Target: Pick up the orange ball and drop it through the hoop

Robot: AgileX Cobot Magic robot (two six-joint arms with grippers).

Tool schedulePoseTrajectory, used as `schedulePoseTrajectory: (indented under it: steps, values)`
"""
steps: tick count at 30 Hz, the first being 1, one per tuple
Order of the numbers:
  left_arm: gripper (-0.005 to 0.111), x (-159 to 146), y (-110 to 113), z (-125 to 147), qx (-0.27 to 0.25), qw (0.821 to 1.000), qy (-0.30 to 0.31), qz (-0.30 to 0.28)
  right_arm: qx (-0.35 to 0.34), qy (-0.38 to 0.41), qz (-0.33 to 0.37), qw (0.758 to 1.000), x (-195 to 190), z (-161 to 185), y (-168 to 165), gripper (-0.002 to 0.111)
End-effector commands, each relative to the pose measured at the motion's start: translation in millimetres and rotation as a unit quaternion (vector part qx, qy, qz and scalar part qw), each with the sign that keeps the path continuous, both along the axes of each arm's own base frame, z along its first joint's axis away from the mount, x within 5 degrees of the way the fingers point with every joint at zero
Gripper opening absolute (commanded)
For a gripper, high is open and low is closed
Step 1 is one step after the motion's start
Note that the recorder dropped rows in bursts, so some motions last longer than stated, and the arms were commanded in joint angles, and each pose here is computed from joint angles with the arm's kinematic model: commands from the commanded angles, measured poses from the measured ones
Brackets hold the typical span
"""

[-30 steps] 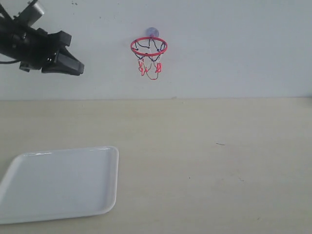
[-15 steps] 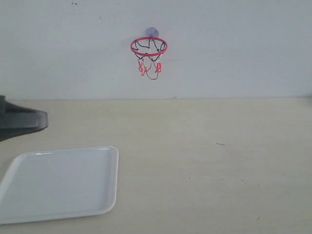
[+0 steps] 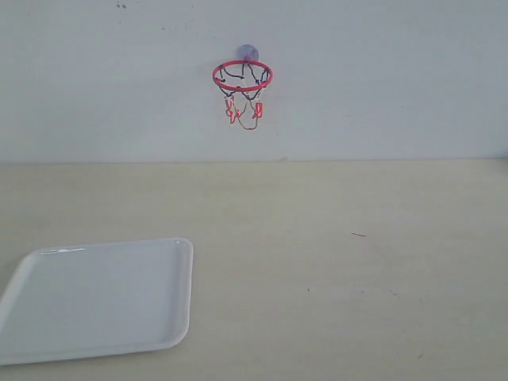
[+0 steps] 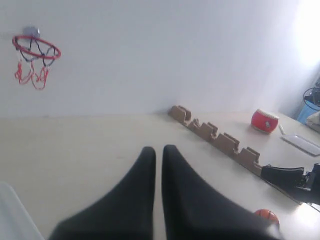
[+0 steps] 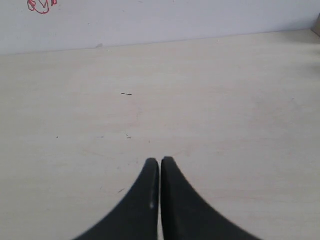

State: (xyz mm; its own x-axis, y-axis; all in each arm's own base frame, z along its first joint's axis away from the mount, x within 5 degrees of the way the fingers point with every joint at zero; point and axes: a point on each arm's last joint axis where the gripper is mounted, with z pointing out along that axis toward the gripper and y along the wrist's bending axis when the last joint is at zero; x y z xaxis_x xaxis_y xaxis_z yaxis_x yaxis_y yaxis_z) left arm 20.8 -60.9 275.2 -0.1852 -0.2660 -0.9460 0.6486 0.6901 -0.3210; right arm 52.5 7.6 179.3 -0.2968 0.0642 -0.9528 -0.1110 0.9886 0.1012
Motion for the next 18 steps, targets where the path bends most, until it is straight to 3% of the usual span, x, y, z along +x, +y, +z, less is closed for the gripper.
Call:
schedulePoseTrajectory:
  steps: [1,6,18]
  values:
    - [0.004,-5.2,1.4,-4.5,0.007,1.0,-0.021,0.012,-0.004,-0.005,0.0,1.0,-0.2,0.8,-0.3,0.0]
    - [0.004,-5.2,-1.6,-16.6,0.038,0.999,-0.001,-0.009,-0.004,-0.007,0.0,1.0,-0.1,1.0,-0.2,0.0]
    - [0.004,-4.4,-1.3,-18.2,0.038,0.999,0.001,-0.008,-0.004,-0.006,0.0,1.0,-0.2,0.8,-0.2,0.0]
